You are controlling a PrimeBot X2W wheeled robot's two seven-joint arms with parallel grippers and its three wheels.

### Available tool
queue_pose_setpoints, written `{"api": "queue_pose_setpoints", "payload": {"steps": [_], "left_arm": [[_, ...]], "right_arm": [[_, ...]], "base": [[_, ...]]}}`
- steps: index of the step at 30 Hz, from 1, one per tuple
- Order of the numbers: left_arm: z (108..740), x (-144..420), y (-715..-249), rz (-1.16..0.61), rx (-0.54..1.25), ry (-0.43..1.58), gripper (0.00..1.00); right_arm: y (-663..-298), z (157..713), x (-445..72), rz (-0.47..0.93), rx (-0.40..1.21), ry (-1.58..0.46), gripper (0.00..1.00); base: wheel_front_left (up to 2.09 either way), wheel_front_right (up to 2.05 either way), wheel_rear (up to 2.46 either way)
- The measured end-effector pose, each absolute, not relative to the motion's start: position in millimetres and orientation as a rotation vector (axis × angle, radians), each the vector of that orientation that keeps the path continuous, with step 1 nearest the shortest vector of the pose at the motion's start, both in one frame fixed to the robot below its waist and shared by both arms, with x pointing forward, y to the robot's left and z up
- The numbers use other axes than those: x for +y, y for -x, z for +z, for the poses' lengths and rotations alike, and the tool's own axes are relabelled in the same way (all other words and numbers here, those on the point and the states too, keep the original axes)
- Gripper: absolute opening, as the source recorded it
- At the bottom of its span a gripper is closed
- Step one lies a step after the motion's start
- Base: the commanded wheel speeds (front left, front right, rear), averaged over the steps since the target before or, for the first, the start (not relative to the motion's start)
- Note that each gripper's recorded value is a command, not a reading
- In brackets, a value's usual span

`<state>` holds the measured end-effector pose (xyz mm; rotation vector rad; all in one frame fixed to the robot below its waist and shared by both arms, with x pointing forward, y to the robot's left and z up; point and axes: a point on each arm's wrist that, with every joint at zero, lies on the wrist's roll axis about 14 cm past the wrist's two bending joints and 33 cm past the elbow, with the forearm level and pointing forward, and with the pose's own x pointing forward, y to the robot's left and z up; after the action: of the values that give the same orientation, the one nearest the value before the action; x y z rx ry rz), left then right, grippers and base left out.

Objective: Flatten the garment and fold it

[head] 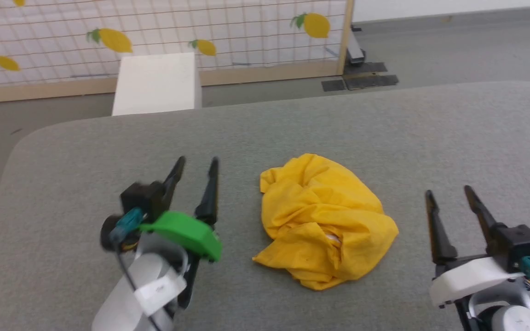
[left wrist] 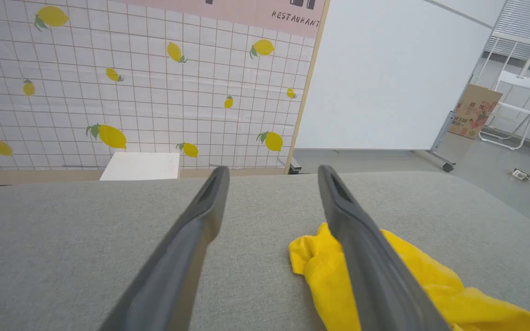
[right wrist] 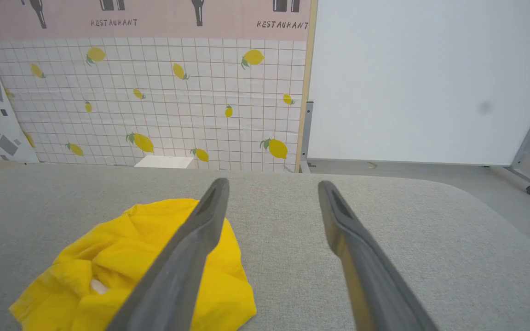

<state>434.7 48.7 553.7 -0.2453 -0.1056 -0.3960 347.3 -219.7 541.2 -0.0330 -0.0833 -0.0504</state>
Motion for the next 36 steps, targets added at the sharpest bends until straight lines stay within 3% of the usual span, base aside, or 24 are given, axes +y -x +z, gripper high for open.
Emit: {"api": "queue_pose_setpoints", "payload": {"steps": [6,9,14,21,22,23,25,31,36], "left_arm": [[552,92,-414,-0.273,-0.145,0.231,1.0],[541,107,-405,-0.225,-0.127,0.235,1.0],[530,127,-396,-0.15,-0.111,0.241,1.0],[523,140,-395,-0.105,-0.103,0.258,1.0],[521,142,-395,-0.097,-0.1,0.257,1.0],[520,143,-395,-0.094,-0.097,0.254,1.0],[516,146,-395,-0.086,-0.09,0.248,1.0],[512,152,-395,-0.065,-0.08,0.25,1.0],[515,150,-393,-0.077,-0.09,0.251,1.0]], "right_arm": [[-359,535,-162,0.12,-0.022,0.062,1.0],[-361,517,-130,0.22,0.087,0.08,1.0],[-361,468,-101,0.346,0.403,0.163,1.0],[-367,441,-87,0.445,0.582,0.261,1.0],[-369,439,-85,0.457,0.598,0.268,0.83],[-370,437,-83,0.47,0.608,0.271,0.39],[-372,436,-76,0.503,0.613,0.287,0.0],[-382,451,-61,0.545,0.534,0.232,0.0],[-401,494,-81,0.45,0.366,0.137,0.0]], "base": [[0.0,0.0,0.0],[0.0,0.0,0.0],[0.0,0.0,0.0],[0.0,0.0,0.0],[0.0,0.0,0.0],[0.0,0.0,0.0],[0.0,0.0,0.0],[0.0,0.0,0.0],[0.0,0.0,0.0]]}}
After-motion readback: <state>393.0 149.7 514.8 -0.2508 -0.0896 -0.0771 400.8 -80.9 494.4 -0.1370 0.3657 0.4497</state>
